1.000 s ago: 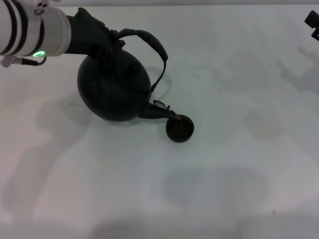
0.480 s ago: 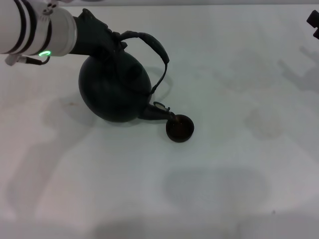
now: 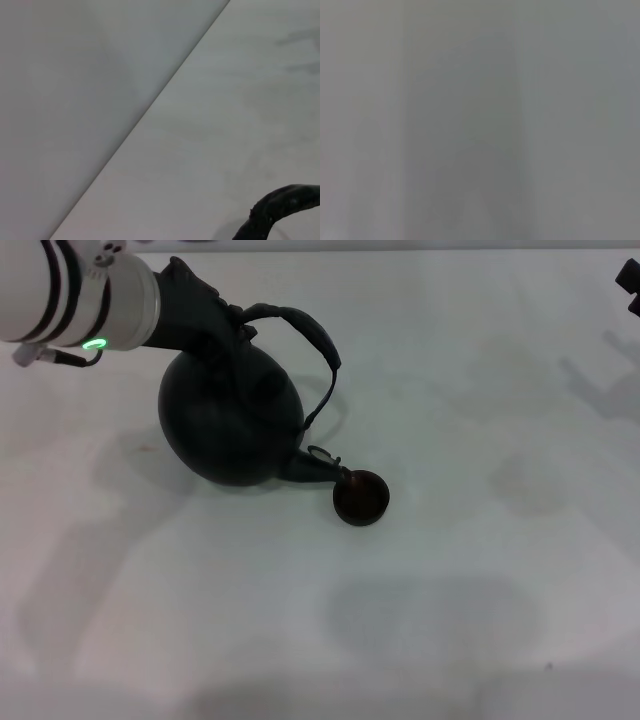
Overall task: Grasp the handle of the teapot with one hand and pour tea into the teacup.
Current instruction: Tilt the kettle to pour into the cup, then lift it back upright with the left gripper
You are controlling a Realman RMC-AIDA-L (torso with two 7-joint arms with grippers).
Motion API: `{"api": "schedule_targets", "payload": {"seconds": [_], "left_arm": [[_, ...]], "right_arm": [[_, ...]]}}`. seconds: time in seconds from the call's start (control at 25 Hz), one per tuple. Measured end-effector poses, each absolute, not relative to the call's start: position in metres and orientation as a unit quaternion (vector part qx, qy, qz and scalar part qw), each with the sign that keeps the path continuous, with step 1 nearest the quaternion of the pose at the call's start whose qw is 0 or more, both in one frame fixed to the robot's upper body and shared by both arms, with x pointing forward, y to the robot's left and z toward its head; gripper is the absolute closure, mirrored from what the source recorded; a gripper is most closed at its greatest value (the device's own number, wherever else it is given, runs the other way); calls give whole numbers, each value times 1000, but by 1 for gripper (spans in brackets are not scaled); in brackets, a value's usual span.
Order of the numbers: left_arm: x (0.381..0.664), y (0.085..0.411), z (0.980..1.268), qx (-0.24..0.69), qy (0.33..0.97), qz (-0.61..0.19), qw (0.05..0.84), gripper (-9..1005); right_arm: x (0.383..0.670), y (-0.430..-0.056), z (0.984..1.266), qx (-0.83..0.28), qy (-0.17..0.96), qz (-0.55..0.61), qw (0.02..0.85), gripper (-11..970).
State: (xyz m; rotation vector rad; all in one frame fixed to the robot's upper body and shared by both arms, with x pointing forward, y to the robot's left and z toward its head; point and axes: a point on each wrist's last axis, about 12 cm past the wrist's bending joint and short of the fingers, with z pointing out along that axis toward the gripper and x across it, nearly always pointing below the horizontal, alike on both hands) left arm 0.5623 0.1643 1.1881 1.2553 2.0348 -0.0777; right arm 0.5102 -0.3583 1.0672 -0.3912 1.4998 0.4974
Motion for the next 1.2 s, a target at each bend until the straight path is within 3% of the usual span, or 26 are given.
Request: {"api": "schedule_targets", "payload": {"seconds": [1.2], "left_arm": [[565, 153, 1192, 504, 786, -25, 357, 847]], "right_arm": [[514, -363, 1068, -163, 674, 207, 690, 111]]}}
